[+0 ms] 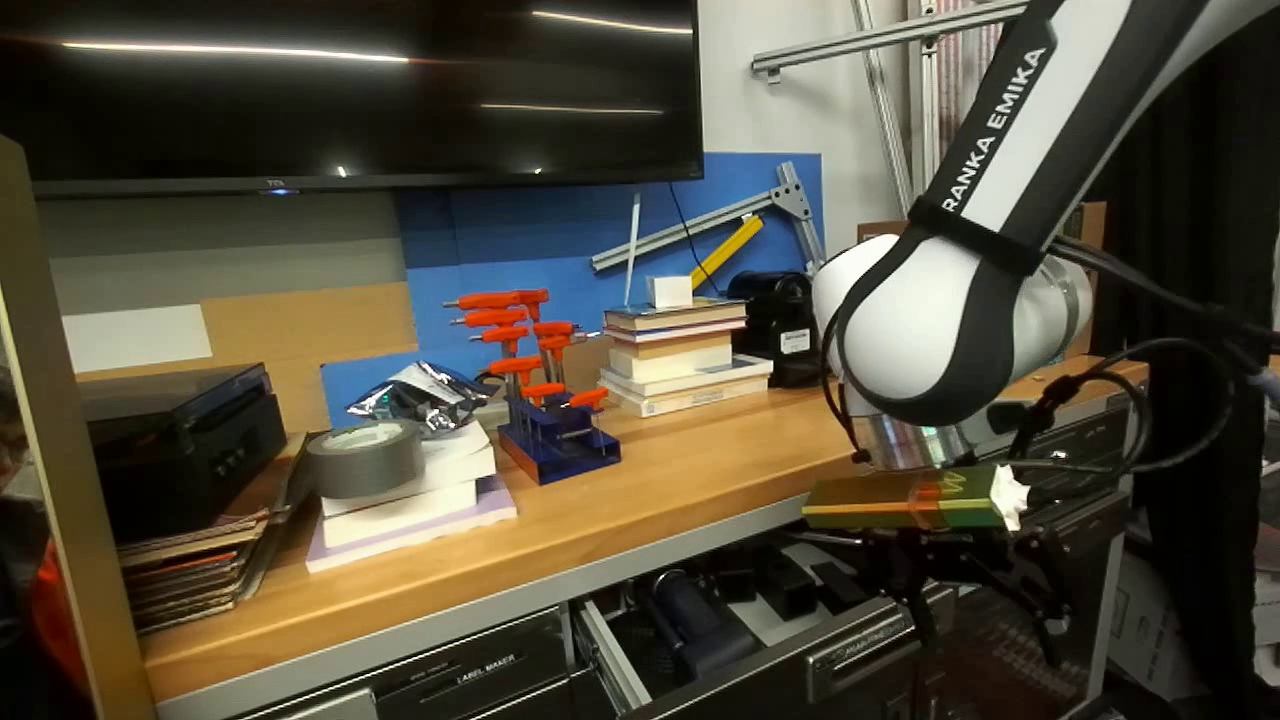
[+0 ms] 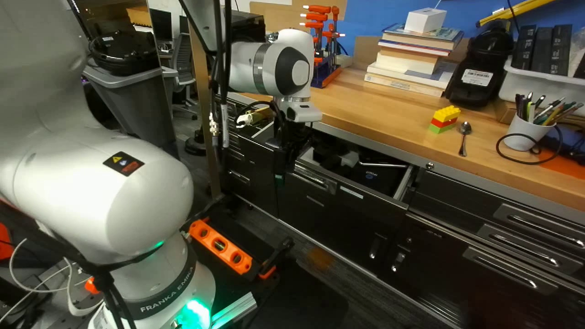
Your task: Pick up the black objects from the countertop and put them inside the open drawer then close the drawer
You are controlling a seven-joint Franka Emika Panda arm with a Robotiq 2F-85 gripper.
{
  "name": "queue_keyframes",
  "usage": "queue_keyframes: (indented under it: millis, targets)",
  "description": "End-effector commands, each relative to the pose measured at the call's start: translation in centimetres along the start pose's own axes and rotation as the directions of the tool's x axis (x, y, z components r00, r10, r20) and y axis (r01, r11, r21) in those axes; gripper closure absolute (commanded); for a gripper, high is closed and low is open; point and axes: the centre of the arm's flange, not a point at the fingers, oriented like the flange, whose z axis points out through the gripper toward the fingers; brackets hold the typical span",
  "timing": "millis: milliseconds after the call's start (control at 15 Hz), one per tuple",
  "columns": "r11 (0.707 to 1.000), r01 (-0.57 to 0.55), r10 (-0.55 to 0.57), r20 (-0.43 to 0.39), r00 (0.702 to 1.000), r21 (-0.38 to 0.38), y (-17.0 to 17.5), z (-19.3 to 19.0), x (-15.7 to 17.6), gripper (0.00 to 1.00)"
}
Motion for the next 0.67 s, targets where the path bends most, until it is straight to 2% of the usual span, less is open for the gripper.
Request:
queue_keyframes:
  millis: [0,267,600]
  targets:
    - [0.999,-0.034,0.03,0.149,0.988,0.024,1.8,2.5,-0.3,0.0]
    - [0.996,-0.03,0.008,0.254,0.967,0.082,1.7,5.7,1.1,0.0]
    - [0.98,0.061,-0.111,0.273,0.955,0.187,-1.0,8.6,4.4,0.0]
